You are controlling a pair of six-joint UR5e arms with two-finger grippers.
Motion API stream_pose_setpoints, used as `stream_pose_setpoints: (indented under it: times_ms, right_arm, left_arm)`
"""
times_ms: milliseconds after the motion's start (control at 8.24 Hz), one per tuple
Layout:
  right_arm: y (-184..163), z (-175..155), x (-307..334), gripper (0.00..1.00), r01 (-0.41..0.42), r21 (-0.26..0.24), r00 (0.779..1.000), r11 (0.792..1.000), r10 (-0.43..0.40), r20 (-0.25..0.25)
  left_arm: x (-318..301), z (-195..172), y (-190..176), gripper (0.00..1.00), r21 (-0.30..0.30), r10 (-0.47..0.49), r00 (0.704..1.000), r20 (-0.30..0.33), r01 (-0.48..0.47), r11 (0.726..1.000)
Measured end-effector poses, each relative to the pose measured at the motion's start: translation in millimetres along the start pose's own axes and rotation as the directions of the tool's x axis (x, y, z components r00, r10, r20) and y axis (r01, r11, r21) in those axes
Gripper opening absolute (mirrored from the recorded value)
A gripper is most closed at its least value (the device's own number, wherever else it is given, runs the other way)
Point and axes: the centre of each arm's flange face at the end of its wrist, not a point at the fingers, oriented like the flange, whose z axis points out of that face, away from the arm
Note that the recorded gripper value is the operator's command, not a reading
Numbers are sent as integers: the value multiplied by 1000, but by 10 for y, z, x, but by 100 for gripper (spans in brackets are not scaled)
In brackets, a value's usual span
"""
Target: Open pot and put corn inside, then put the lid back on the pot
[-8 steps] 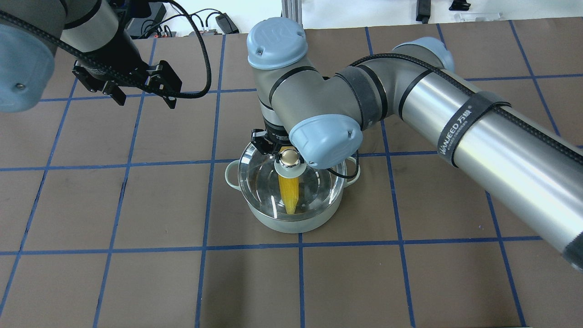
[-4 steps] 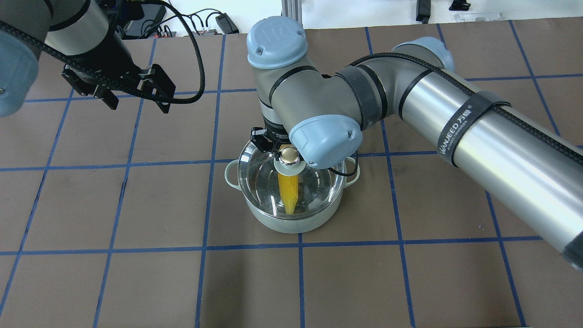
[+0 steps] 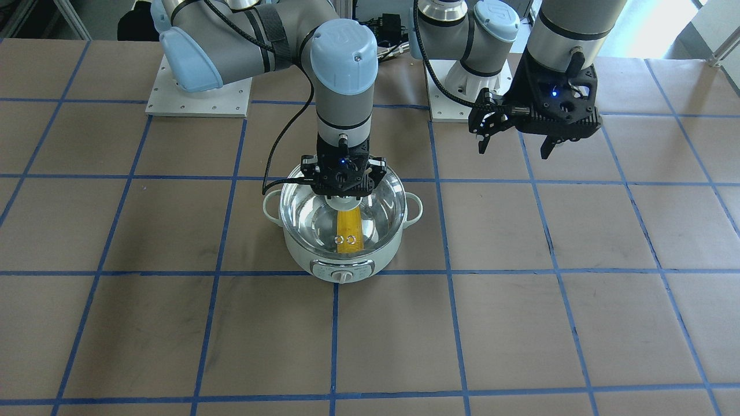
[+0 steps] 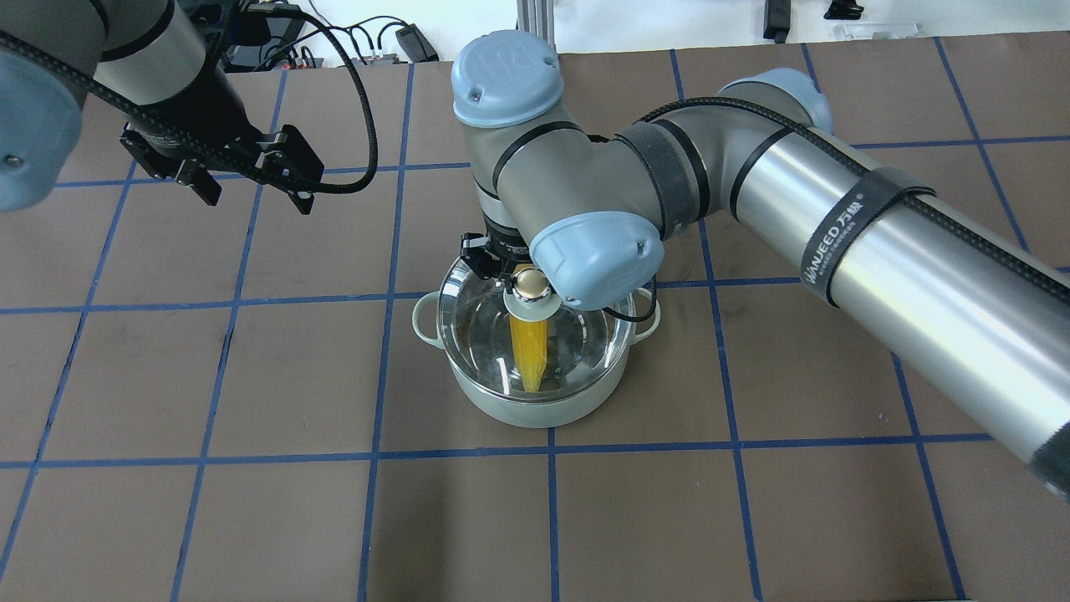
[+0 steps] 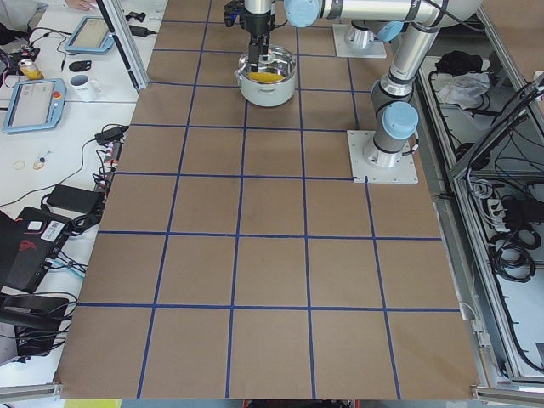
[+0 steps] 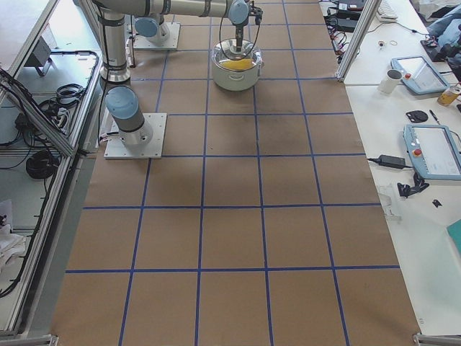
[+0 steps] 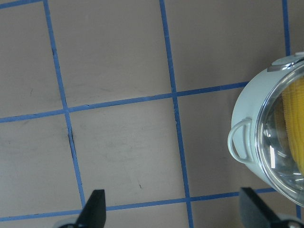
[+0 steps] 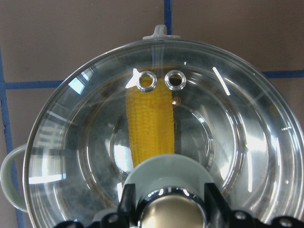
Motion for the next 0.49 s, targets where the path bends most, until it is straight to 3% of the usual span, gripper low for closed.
stream_pose_setpoints:
  times_ms: [243, 486]
  right_arm:
    - [-2, 1, 0, 92, -1, 0, 1000, 1000, 1, 0]
    - [-45, -63, 31, 94, 3, 14, 1000, 1000, -3, 3]
  left_arm:
    - [-5, -18, 3, 100, 1, 0, 1000, 4, 0, 1000]
    - [3, 50, -19, 100, -17, -3, 1000, -6, 3, 1000]
